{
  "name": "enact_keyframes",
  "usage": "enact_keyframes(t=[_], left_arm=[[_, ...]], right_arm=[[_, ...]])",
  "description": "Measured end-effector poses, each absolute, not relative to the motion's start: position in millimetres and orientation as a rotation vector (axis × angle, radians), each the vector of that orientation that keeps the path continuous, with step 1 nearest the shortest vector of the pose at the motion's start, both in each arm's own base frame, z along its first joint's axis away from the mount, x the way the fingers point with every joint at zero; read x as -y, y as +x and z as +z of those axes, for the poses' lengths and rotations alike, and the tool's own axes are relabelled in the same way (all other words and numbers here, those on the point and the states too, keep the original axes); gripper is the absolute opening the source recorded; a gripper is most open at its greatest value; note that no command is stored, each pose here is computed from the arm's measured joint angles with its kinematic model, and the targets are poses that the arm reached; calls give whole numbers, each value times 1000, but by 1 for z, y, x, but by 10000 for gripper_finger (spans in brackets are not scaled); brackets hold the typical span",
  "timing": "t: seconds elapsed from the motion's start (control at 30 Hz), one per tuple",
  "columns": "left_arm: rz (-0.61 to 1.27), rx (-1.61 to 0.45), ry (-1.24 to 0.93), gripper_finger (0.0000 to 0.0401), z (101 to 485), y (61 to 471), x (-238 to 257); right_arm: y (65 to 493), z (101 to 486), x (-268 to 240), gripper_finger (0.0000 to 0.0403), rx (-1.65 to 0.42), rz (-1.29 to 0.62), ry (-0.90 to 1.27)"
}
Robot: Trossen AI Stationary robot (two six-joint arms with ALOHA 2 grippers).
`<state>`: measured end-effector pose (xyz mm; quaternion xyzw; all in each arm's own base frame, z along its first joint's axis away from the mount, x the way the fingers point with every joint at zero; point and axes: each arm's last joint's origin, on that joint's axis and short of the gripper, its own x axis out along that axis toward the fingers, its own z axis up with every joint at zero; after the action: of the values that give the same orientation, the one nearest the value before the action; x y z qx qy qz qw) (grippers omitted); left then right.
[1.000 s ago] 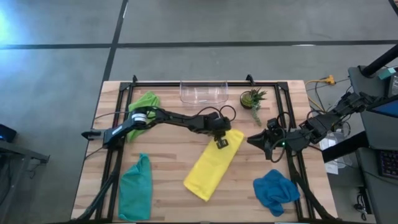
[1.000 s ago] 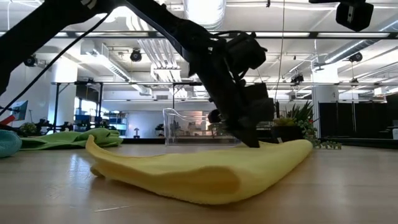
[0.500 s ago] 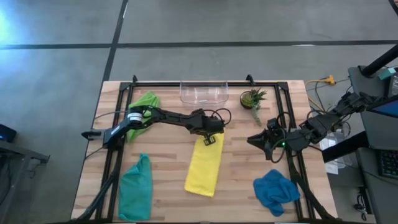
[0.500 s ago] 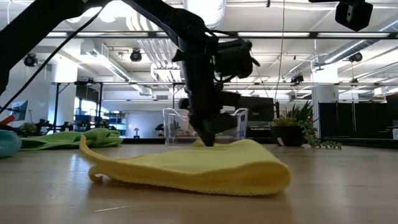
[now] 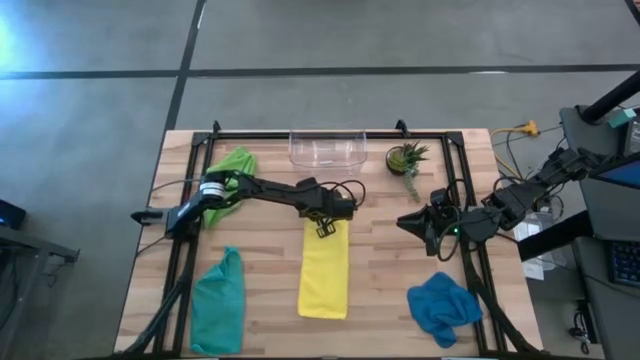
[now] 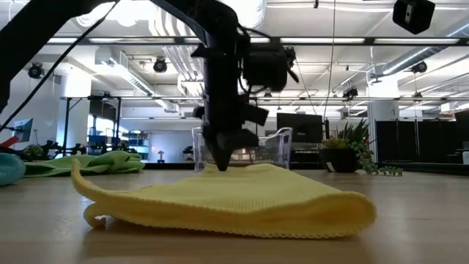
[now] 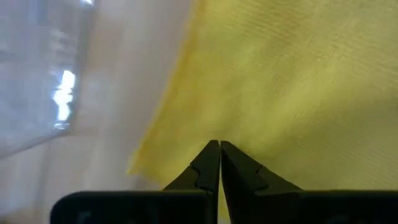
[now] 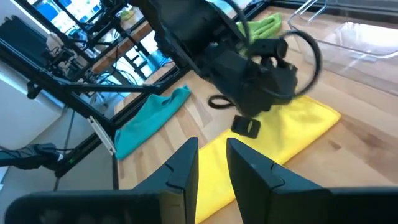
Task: Fold microfiber towels
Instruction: Fold the yellow microfiber towel
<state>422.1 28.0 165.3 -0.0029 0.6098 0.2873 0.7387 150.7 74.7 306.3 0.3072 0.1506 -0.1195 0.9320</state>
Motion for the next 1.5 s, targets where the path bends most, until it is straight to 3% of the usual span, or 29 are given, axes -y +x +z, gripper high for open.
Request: enact_keyframes(t=[0.3,0.47,0.63,0.83,0.93,1.03,1.37,1.5], left_arm=[[633,-1166,62,0,255,387,-2],[460,-1155,186,0,278,332,32],[37,-1227,64,0,255,256,78],[-361,-872,-128,0,233,183,152],[-327,-691,-32,0,221,158,180],[-289,-681,102,0,204,146,200],[-306,-786,295,0,157,178,245],[-318,-768,328,22,141,189,252]], right_arm=[[152,308,-75,79,-286,-237,621],[157,308,-79,79,-277,-227,608],[164,302,-83,79,-302,-239,585],[173,292,-89,79,-347,-259,549],[177,289,-91,79,-358,-264,539],[181,287,-93,79,-356,-265,540],[182,292,-90,79,-314,-268,601],[182,295,-90,79,-292,-259,647]])
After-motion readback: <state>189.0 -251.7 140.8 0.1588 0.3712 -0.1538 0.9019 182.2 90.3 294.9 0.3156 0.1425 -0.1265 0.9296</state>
